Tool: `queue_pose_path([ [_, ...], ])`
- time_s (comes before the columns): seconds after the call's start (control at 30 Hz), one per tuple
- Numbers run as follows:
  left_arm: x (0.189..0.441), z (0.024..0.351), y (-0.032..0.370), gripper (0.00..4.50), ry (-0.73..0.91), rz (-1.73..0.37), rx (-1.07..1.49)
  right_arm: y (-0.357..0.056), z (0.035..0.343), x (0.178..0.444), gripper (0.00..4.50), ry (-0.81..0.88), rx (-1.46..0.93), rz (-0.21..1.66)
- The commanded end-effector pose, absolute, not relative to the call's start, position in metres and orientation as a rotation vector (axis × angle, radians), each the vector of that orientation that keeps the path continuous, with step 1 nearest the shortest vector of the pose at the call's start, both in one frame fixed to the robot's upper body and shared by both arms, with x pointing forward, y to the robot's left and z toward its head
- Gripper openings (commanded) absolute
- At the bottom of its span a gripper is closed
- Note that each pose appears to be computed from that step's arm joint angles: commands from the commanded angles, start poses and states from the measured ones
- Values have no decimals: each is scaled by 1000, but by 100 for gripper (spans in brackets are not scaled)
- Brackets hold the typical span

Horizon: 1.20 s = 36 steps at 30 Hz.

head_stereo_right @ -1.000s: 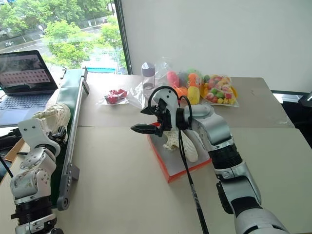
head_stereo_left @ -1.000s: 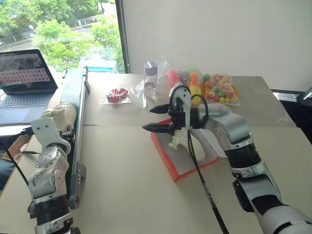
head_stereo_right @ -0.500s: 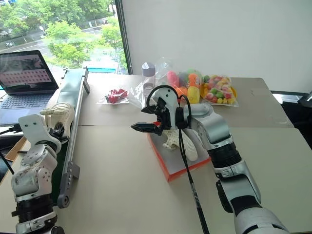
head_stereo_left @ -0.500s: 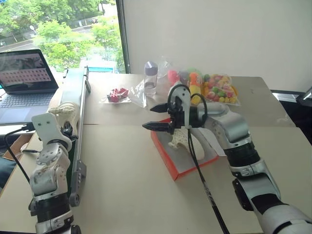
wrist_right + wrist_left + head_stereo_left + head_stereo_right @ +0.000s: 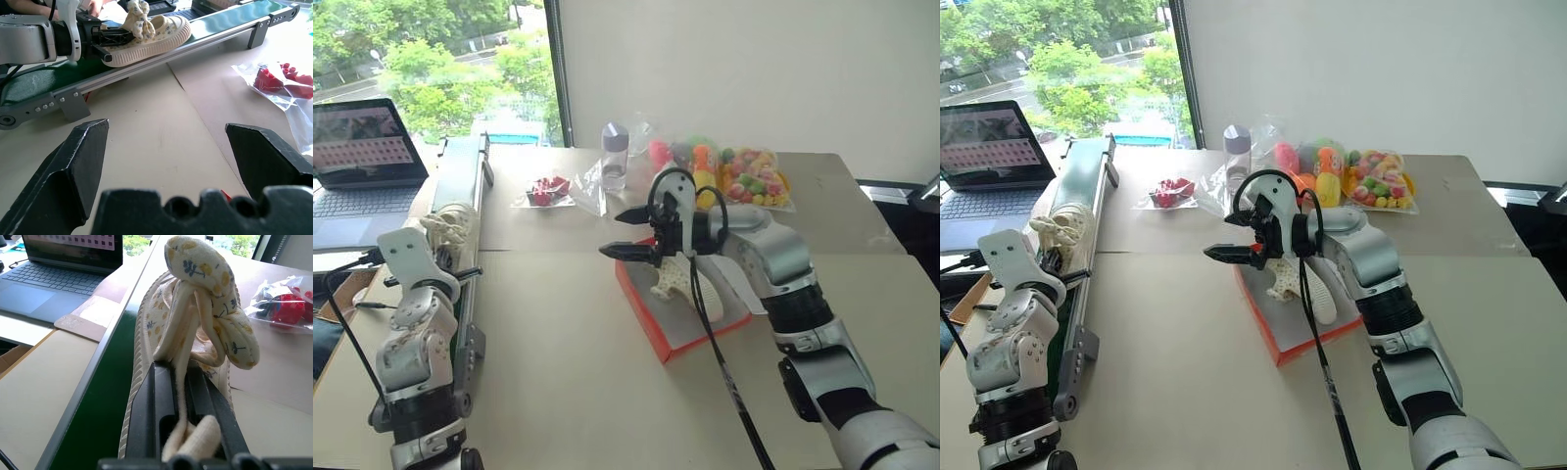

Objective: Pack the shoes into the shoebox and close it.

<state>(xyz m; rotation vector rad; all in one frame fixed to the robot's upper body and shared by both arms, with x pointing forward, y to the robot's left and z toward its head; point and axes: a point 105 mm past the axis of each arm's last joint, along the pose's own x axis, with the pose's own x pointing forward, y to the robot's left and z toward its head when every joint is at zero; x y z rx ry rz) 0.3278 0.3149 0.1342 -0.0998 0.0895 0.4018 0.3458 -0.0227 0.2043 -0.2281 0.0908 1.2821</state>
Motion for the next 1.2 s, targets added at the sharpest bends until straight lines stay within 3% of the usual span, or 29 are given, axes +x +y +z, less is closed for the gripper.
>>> queue_pose_path([
  [0.03,335,173,305,6,-54,352,-105,-21,227,346,450,2,-217,1281],
  [0.2,348,220,260,6,-200,158,-141,-24,262,357,450,-65,28,1220],
  [0.37,358,259,182,6,-275,-139,-196,-55,310,402,450,-107,453,959],
  [0.53,361,274,140,6,-284,-282,-230,-68,313,419,450,-25,663,862],
  [0.67,369,278,104,6,-266,-398,-247,-67,309,419,450,22,709,847],
  [1.2,374,272,74,6,-235,-493,-294,-73,302,415,450,29,721,816],
])
